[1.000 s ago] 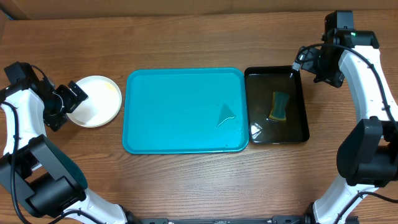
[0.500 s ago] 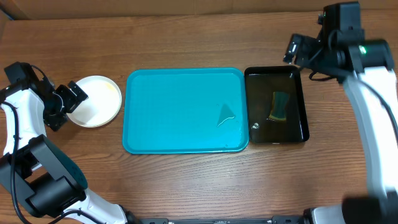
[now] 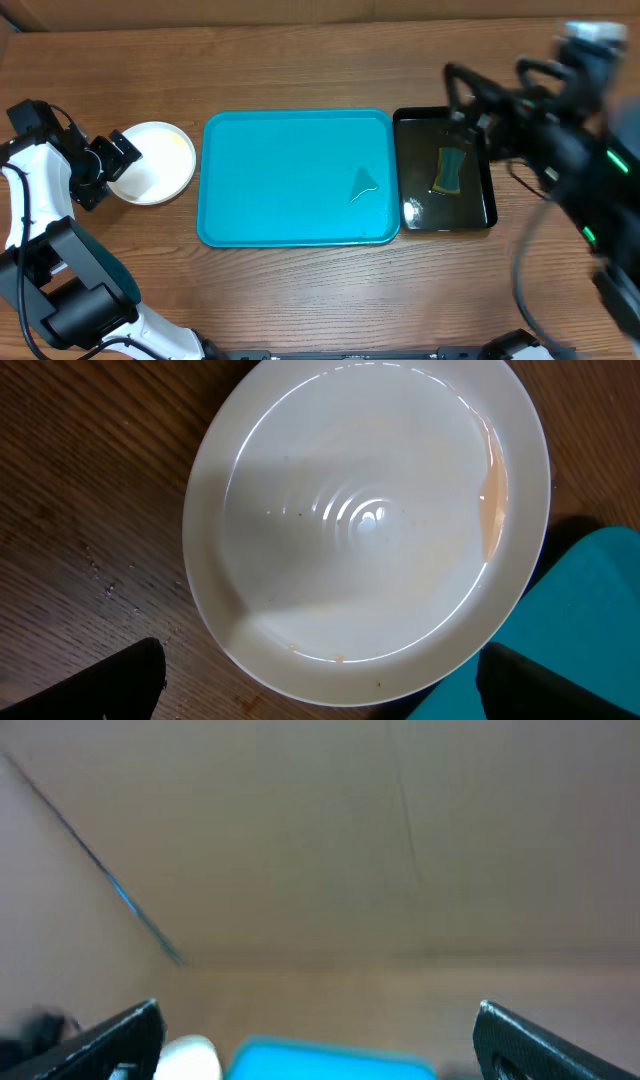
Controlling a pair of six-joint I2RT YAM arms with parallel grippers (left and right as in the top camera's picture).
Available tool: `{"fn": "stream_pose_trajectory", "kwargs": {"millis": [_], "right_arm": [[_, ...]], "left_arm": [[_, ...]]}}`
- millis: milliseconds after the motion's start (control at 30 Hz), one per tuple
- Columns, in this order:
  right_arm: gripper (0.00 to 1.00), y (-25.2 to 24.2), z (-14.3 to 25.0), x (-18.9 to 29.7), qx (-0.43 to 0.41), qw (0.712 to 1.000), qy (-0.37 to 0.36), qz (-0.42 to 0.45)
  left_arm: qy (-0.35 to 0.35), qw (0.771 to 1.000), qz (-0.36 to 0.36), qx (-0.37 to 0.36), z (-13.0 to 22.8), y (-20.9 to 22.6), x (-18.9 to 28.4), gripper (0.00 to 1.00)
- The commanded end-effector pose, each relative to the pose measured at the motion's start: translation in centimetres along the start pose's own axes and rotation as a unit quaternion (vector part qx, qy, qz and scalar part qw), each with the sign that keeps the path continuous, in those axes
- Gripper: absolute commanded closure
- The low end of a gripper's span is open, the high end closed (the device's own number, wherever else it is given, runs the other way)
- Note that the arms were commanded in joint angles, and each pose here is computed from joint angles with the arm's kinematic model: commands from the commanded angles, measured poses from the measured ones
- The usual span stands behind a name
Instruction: Clean dirty plates on tray and stack at the side
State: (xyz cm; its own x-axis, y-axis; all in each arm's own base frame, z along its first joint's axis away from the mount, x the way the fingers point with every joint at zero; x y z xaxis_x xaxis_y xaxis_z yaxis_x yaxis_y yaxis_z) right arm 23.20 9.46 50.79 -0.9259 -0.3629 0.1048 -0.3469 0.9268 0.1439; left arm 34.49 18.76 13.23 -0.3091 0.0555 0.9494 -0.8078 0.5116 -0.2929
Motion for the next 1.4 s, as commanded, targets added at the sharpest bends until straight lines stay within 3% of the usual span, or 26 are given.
{"fn": "stream_pose_trajectory", "kwargs": {"millis": [0, 133, 400, 600, 733, 1367], "right_arm": [[0.00, -0.7, -0.3, 3.3, 0.000, 0.997, -0.073, 0.009], [0.00, -1.8, 1.2, 6.8, -0.003, 0.986, -0.164, 0.019], [0.00, -4.4, 9.7, 10.6, -0.008, 0.971, -0.230, 0.059], [0.00, -5.3, 12.8, 11.1, 0.036, 0.927, -0.366, 0.067], [0.00, -5.8, 15.3, 10.8, 0.043, 0.908, -0.411, 0.063], [0.00, -9.6, 25.4, 4.9, 0.031, 0.958, -0.258, 0.120]], "left_arm": [[0.013, 1.000, 0.003, -0.013, 0.3, 0.0, -0.7, 0.00], [0.013, 1.000, 0.003, -0.013, 0.3, 0.0, -0.7, 0.00], [0.013, 1.000, 0.003, -0.013, 0.3, 0.0, -0.7, 0.00], [0.013, 1.000, 0.003, -0.013, 0.3, 0.0, -0.7, 0.00], [0.013, 1.000, 0.003, -0.013, 0.3, 0.0, -0.7, 0.00], [0.013, 1.000, 0.003, -0.013, 0.3, 0.0, -0.7, 0.00]]}}
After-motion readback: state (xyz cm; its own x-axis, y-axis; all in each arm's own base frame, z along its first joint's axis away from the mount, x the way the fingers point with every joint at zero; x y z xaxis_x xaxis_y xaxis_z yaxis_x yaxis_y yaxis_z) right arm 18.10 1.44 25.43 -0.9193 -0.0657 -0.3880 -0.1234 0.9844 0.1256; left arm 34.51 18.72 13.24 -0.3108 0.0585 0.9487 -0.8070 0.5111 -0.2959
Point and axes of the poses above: each gripper's point midway between its finger pads, its own x axis back along the fingers, its own y axis along the line the jaws close on, z = x × y, the point moved 5 cm from there along x, back along the fingers, and after that the axes turned 12 degrees about x, right-handed, at the moved point
